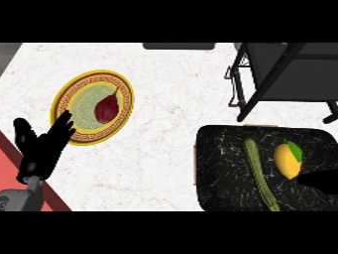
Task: Pick the lemon from the tray and place it in the tiered shelf
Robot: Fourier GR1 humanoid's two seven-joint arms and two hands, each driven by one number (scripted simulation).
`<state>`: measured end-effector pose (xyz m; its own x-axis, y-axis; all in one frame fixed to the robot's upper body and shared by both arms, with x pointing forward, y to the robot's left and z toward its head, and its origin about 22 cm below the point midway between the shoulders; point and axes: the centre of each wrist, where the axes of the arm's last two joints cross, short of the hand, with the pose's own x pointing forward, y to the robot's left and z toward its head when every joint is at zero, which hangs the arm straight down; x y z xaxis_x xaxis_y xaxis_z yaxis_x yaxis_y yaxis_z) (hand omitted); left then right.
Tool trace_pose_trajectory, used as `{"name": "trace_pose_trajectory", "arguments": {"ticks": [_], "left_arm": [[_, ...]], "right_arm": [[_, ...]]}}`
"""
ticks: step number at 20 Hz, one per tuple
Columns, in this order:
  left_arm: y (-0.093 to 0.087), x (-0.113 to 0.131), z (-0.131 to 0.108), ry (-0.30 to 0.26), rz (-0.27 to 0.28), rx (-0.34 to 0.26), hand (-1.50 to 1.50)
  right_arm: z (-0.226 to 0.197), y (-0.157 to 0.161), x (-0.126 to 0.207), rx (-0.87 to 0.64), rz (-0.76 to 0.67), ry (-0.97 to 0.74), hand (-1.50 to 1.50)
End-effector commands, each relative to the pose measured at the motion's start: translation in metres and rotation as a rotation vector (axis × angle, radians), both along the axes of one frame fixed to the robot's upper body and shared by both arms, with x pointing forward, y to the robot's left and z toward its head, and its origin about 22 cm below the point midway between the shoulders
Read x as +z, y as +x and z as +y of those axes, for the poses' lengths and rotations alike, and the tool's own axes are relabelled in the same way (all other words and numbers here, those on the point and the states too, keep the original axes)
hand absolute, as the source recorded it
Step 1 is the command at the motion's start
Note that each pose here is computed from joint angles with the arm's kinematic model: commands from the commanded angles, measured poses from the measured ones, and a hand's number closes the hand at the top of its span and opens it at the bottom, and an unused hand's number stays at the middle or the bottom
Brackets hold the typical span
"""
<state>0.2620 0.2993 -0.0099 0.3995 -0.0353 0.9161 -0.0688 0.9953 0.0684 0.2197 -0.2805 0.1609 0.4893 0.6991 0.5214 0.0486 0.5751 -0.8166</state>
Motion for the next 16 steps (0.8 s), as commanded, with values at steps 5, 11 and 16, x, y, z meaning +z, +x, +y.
{"name": "trace_pose_trajectory", "arguments": {"ticks": [5,11,16], "left_arm": [[-0.008,-0.027,0.001,-0.015,0.047,0.006,0.00],[-0.012,-0.006,0.006,-0.011,0.037,0.009,0.00],[-0.004,-0.014,-0.003,-0.025,0.036,0.014,0.00]], "right_arm": [[0.029,0.014,-0.034,-0.093,0.122,-0.041,-1.50],[0.035,0.020,-0.039,-0.132,0.139,-0.115,-1.50],[0.029,0.034,-0.053,-0.139,0.122,-0.098,-1.50]]}}
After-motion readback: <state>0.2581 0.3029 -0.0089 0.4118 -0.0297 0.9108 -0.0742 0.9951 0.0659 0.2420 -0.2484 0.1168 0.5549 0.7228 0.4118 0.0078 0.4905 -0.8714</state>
